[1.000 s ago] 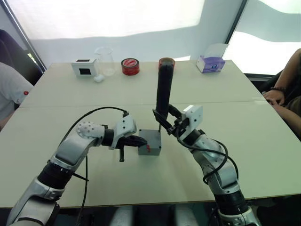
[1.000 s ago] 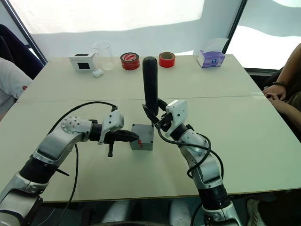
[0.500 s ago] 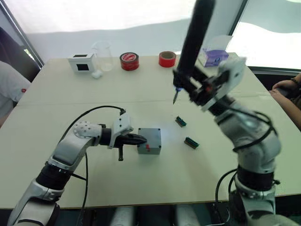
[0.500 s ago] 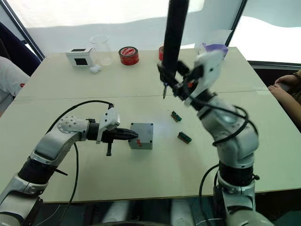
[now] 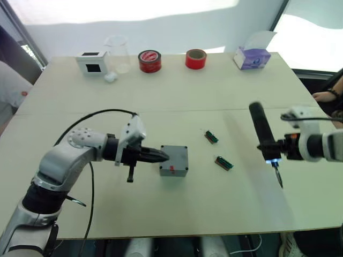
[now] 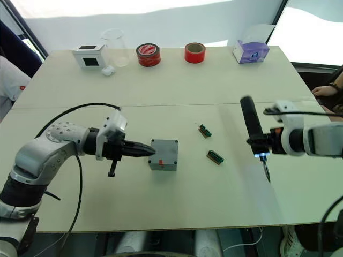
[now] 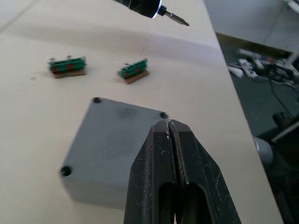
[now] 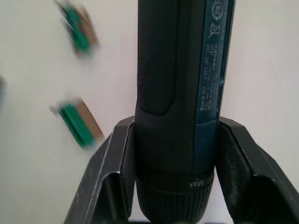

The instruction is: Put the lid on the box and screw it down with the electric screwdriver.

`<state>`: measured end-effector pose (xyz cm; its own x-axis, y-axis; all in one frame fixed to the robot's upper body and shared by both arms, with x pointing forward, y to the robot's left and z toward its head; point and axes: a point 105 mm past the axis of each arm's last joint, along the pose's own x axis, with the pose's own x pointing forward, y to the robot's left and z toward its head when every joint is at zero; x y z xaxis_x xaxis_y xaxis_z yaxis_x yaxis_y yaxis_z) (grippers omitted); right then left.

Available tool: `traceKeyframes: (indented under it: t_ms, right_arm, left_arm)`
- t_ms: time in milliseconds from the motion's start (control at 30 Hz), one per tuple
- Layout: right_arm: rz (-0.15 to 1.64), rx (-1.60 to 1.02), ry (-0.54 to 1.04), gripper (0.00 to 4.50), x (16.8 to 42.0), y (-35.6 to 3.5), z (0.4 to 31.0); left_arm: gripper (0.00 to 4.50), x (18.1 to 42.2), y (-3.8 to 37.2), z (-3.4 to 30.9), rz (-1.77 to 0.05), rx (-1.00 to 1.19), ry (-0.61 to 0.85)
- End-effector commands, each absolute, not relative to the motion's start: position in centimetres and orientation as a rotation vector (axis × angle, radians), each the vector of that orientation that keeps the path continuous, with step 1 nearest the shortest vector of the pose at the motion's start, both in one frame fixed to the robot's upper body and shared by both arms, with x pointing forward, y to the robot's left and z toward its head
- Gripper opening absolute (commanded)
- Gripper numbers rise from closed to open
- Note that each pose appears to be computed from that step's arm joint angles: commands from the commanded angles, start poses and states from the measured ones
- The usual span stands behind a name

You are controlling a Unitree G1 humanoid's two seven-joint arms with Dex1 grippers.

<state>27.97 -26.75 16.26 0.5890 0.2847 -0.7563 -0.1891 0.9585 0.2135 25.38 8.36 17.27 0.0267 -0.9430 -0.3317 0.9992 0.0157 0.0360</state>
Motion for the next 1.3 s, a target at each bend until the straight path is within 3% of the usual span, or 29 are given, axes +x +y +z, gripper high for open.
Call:
traceKeyframes:
  t_ms: [33, 400, 467, 633, 800, 1033, 1167, 1300]
  right_arm:
    - [0.284, 0.139, 0.879, 1.75, 28.0, -27.2, 17.6]
    - [0.158, 0.134, 0.997, 1.75, 28.6, -28.7, 13.8]
    - [0.155, 0.123, 1.005, 2.76, 28.7, -28.7, 13.4]
    - [0.144, 0.100, 1.004, 4.48, 28.8, -29.0, 13.4]
    - [0.151, 0.053, 0.965, 4.48, 29.3, -28.9, 13.9]
    - [0.292, -0.071, 0.724, 4.48, 31.4, -26.4, 18.9]
    - [0.458, -0.281, 0.580, 4.48, 31.3, -23.1, 22.5]
    - [0.757, -0.374, 0.465, 4.48, 29.5, -17.7, 22.6]
  left_arm:
    - [0.00, 24.1, 7.7, 17.3, -1.590, 0.374, 0.216]
    - [0.00, 24.2, 8.0, 16.9, -1.548, 0.362, 0.240]
    - [0.00, 24.6, 8.4, 16.9, -1.525, 0.356, 0.249]
    - [0.00, 25.4, 9.3, 17.3, -1.478, 0.353, 0.253]
    - [0.00, 26.4, 10.5, 17.5, -1.416, 0.355, 0.256]
    - [0.00, 28.3, 12.4, 17.9, -1.323, 0.358, 0.246]
    - [0.00, 30.1, 14.3, 18.6, -1.228, 0.383, 0.233]
    - [0.00, 31.5, 15.5, 17.8, -1.138, 0.417, 0.246]
